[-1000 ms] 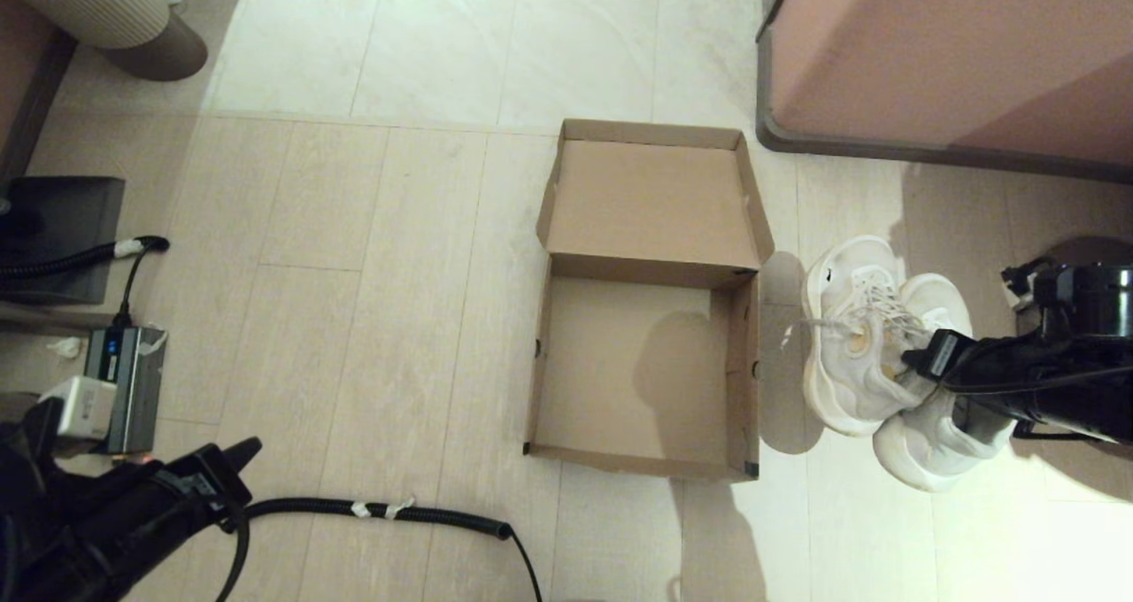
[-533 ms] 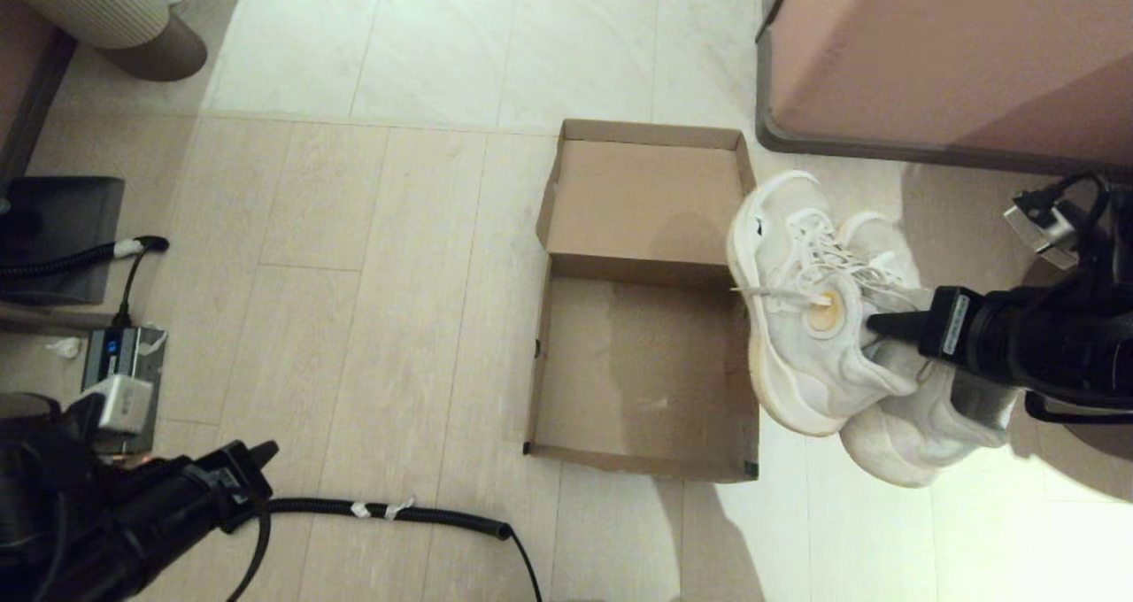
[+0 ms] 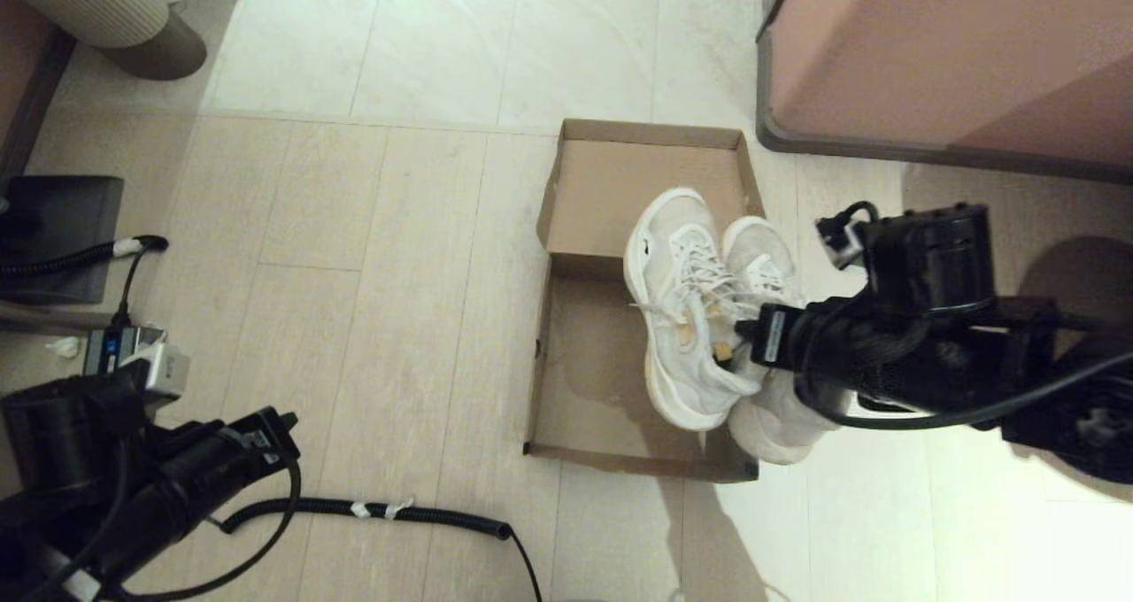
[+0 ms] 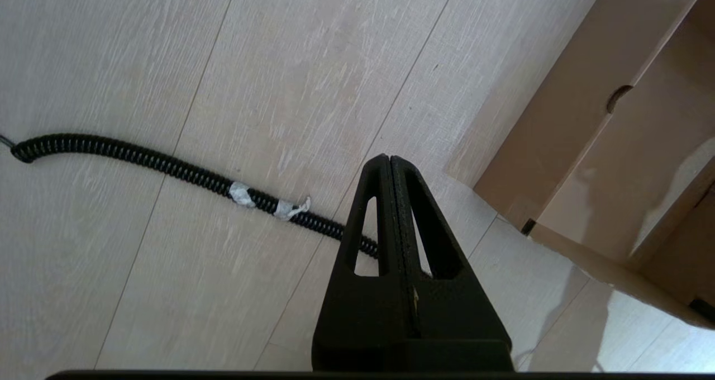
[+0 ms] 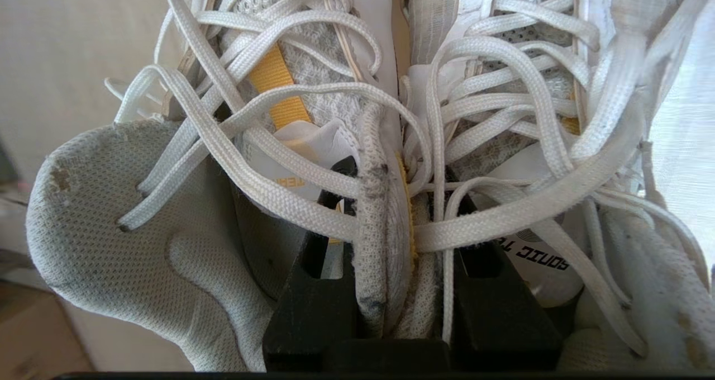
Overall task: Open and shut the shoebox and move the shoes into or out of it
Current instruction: Put the shoes into the shoe box
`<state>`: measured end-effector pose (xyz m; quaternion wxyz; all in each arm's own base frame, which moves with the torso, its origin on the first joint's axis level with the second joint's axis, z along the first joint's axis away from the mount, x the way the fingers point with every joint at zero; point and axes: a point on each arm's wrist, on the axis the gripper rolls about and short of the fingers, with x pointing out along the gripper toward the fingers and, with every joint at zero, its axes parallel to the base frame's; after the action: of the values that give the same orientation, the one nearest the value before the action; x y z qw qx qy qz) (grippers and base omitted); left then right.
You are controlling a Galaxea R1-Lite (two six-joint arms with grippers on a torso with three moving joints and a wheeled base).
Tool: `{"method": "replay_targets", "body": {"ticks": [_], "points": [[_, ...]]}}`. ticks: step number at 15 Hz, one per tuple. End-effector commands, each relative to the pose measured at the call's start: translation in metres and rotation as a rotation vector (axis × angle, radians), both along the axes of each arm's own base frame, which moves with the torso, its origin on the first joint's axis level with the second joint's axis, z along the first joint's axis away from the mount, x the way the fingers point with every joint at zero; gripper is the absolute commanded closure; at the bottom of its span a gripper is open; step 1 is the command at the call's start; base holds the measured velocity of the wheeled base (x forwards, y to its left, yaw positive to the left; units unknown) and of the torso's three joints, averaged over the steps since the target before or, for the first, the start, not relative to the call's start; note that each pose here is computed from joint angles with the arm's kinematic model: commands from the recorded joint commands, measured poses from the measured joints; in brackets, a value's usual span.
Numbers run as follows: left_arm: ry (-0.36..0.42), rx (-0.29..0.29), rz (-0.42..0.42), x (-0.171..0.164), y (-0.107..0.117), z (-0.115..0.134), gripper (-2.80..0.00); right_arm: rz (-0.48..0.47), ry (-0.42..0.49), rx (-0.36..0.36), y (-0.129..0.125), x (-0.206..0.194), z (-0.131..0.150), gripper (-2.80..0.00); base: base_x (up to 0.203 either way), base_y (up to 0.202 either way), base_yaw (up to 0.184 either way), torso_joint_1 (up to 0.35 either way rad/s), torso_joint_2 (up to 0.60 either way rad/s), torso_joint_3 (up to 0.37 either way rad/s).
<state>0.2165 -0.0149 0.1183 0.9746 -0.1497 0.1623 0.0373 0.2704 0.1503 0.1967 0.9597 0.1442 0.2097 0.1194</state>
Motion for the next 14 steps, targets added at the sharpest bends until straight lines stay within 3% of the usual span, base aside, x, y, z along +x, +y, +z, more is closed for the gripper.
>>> {"method": "replay_targets", "body": {"ticks": [1, 5, 10, 12, 14], "points": [[-0.025, 0.006, -0.002, 0.000, 0.000, 0.005, 0.00, 0.019, 0.072, -0.047, 0.026, 0.021, -0.038, 0.00, 0.000, 0.000, 0.000, 0.000, 0.00, 0.000], [-0.046, 0.026, -0.005, 0.000, 0.000, 0.010, 0.00, 0.025, 0.075, -0.066, 0.052, 0.048, -0.074, 0.00, 0.000, 0.000, 0.000, 0.000, 0.00, 0.000], [-0.010, 0.023, -0.002, -0.015, 0.001, 0.000, 0.00, 0.020, 0.037, -0.086, 0.069, 0.077, -0.125, 0.00, 0.000, 0.000, 0.000, 0.000, 0.00, 0.000], [0.002, 0.025, 0.005, -0.022, 0.002, -0.003, 0.00, 0.018, -0.038, -0.062, 0.074, 0.086, -0.135, 0.00, 0.000, 0.000, 0.000, 0.000, 0.00, 0.000], [0.001, 0.024, 0.008, -0.027, 0.002, -0.006, 0.00, 0.018, -0.089, -0.084, 0.075, 0.091, -0.146, 0.00, 0.000, 0.000, 0.000, 0.000, 0.00, 0.000]]}}
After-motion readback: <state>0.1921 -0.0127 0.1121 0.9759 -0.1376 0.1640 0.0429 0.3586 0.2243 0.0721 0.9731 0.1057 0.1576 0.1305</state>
